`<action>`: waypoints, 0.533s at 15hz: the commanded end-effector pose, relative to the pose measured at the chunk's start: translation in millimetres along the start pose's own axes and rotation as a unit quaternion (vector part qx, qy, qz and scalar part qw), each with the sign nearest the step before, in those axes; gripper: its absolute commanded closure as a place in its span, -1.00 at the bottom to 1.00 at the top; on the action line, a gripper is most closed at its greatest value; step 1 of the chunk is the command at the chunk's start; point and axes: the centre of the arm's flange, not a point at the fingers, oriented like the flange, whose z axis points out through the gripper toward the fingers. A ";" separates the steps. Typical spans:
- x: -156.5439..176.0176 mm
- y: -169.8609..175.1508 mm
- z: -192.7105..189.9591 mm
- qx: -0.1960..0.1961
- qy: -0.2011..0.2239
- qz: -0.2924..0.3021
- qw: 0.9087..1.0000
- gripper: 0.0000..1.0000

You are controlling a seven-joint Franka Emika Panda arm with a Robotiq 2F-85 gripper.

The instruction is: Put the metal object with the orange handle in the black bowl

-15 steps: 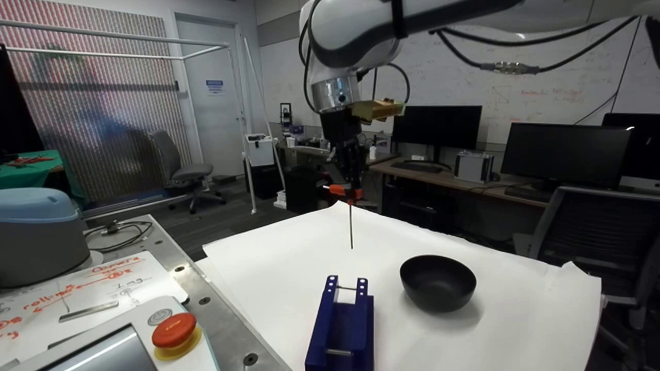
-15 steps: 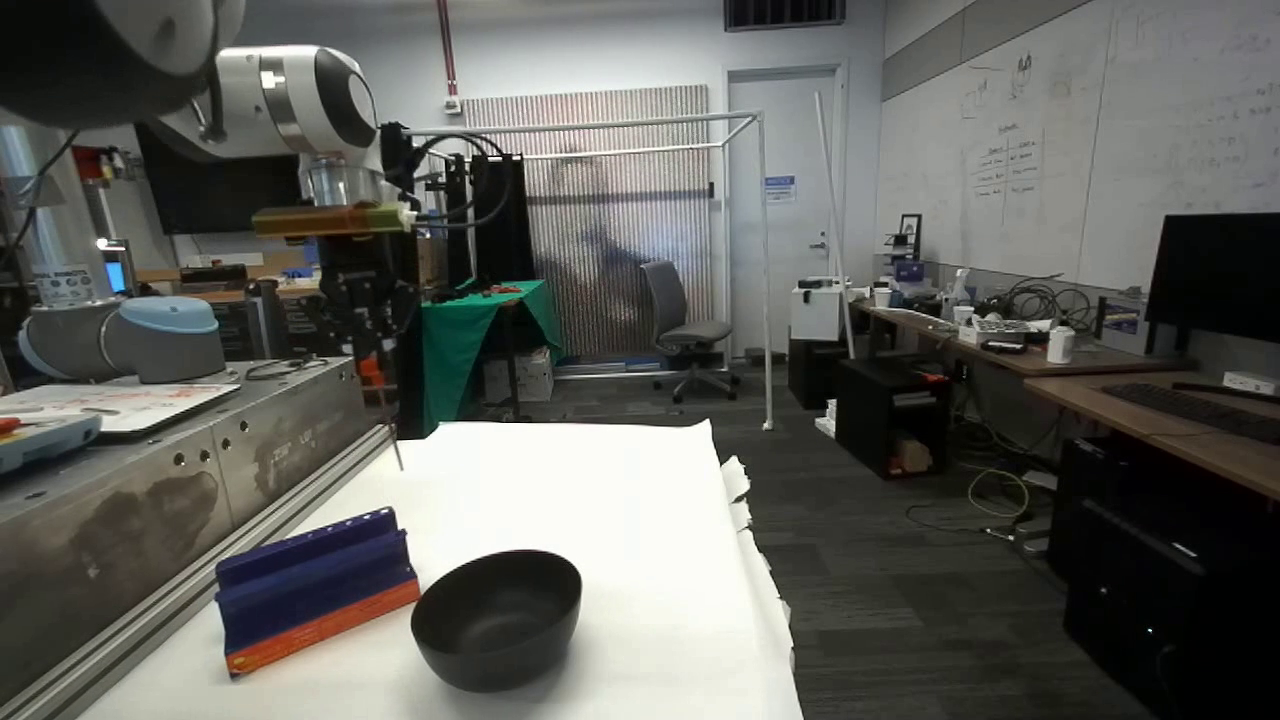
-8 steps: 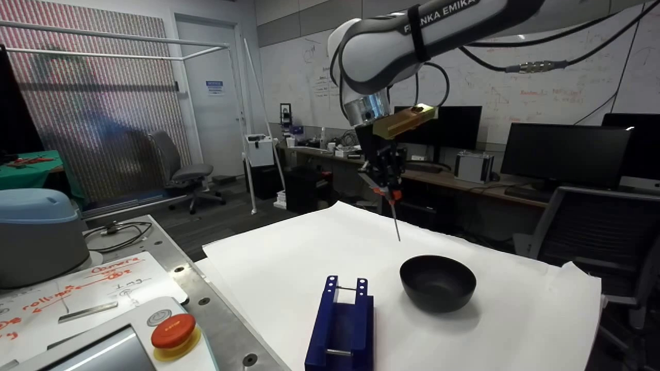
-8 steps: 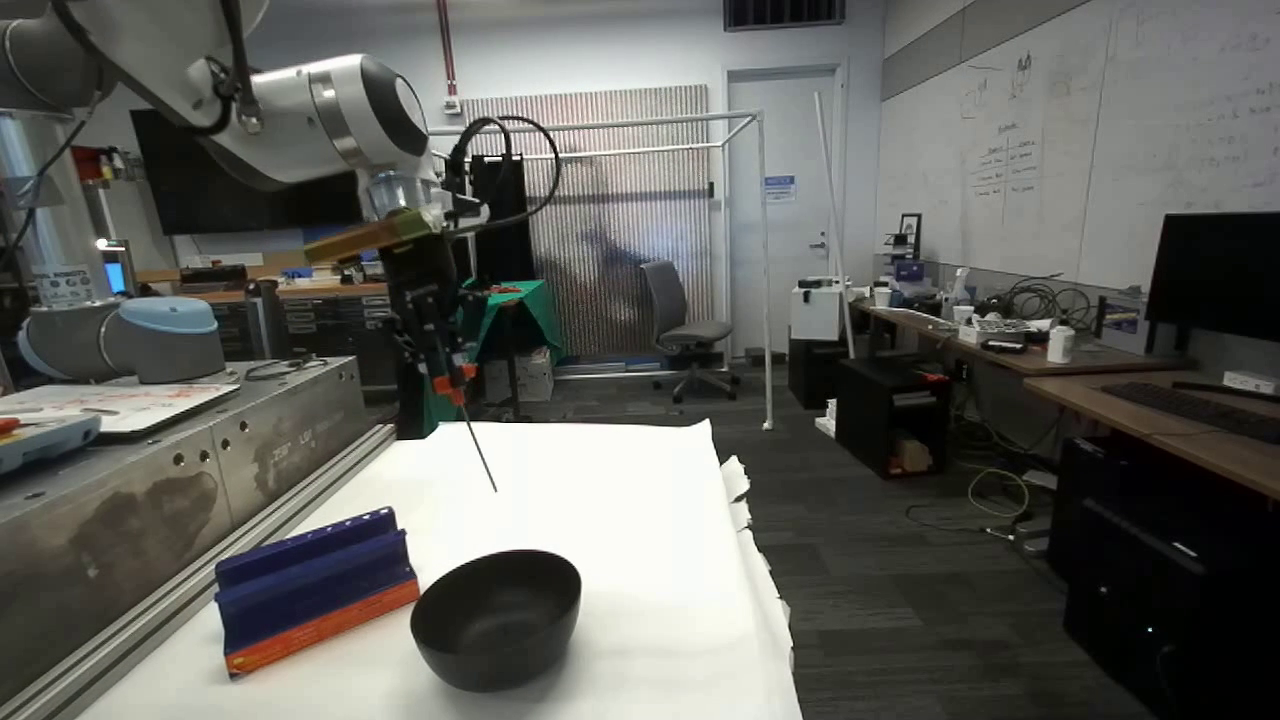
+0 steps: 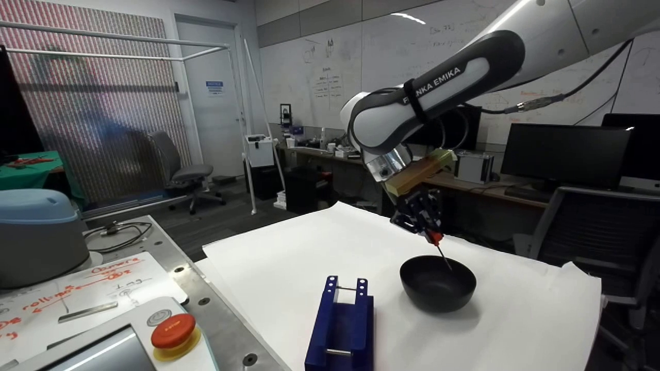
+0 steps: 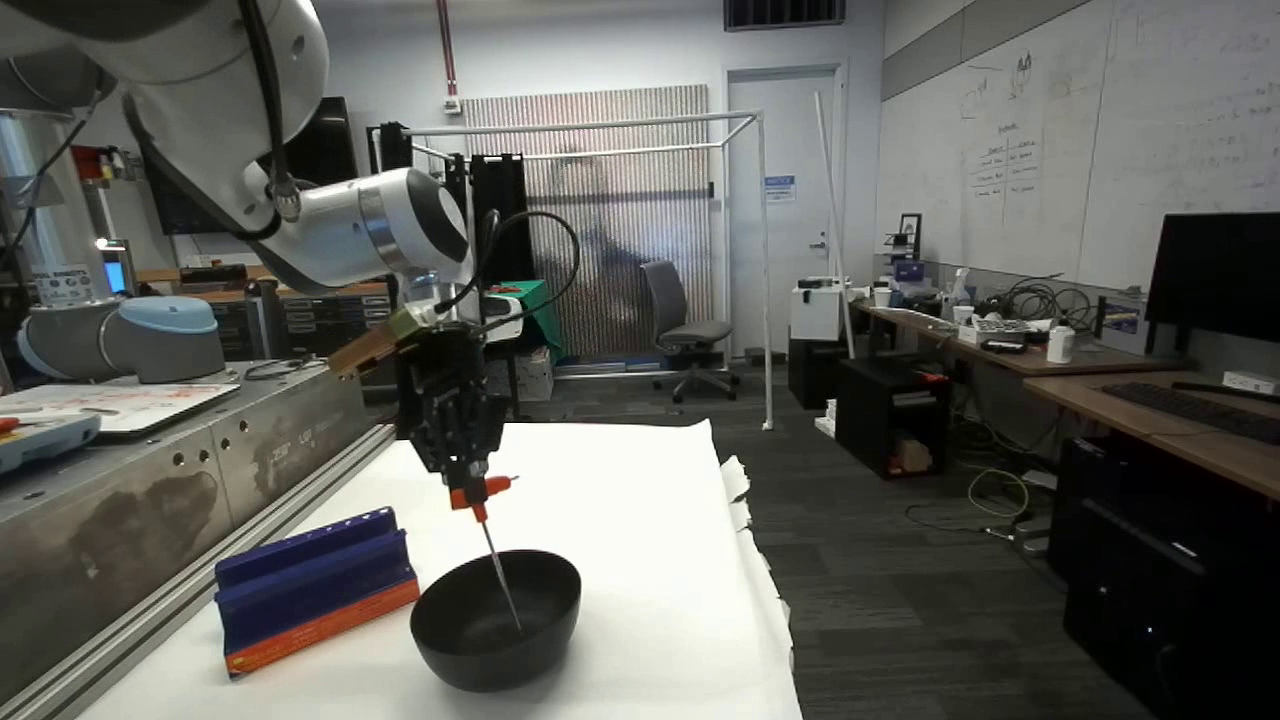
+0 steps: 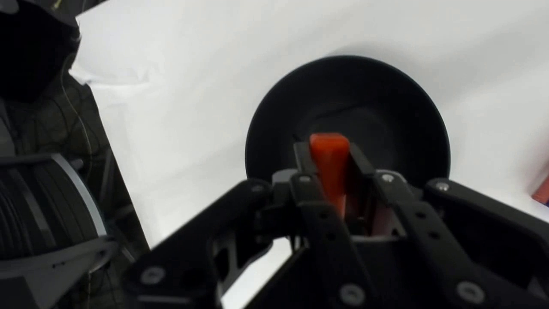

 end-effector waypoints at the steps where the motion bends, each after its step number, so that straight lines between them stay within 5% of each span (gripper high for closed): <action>1: -9.6 -1.6 12.2 0.005 -0.042 0.024 0.999 0.05; 4: -14.4 -4.1 8.8 0.040 -0.049 0.008 0.998 -0.36; 8: -36.6 15.8 -38.1 0.143 -0.030 -0.041 0.988 -0.97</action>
